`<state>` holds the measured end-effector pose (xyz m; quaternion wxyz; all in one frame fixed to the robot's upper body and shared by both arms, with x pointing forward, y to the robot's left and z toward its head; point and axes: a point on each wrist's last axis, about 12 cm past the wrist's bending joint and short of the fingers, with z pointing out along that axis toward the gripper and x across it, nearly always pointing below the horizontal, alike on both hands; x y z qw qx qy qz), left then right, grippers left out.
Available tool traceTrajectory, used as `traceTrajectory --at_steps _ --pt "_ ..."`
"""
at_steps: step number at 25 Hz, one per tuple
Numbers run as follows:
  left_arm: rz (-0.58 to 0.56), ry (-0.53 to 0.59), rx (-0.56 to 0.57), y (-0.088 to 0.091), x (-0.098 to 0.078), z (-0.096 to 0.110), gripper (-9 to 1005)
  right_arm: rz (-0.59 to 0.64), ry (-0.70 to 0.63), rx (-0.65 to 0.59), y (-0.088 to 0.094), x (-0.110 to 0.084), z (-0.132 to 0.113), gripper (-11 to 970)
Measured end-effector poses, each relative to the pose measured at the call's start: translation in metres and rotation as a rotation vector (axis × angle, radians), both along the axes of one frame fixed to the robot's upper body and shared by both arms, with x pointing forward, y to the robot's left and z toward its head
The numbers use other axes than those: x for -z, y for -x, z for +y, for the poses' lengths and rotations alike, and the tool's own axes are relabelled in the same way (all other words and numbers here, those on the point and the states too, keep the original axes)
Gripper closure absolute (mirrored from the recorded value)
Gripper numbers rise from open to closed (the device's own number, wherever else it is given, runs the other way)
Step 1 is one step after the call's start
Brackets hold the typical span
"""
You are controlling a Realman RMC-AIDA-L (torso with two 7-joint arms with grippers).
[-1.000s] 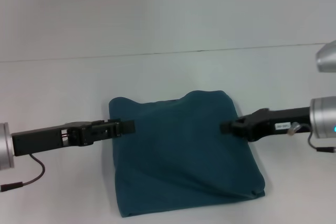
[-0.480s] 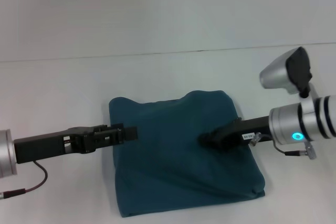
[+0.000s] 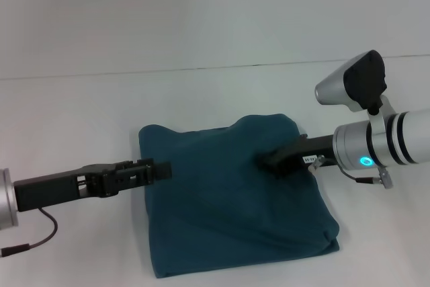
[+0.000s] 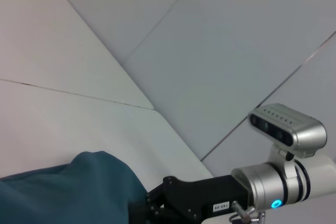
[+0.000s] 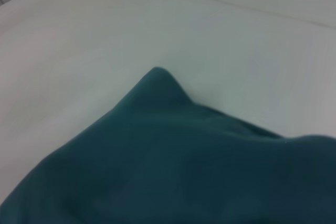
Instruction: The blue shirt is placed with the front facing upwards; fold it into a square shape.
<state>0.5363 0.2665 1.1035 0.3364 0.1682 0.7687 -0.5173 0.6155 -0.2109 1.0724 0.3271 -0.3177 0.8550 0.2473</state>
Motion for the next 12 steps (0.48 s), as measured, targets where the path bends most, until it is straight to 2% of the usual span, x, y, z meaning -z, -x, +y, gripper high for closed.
traceTrajectory --at_steps 7,12 --pt "-0.007 -0.005 -0.008 0.001 0.002 0.001 270 -0.038 -0.035 0.031 -0.005 -0.009 -0.004 956" --pt "-0.007 -0.005 -0.009 0.001 0.002 0.001 270 -0.020 -0.041 0.029 -0.001 -0.010 -0.010 956"
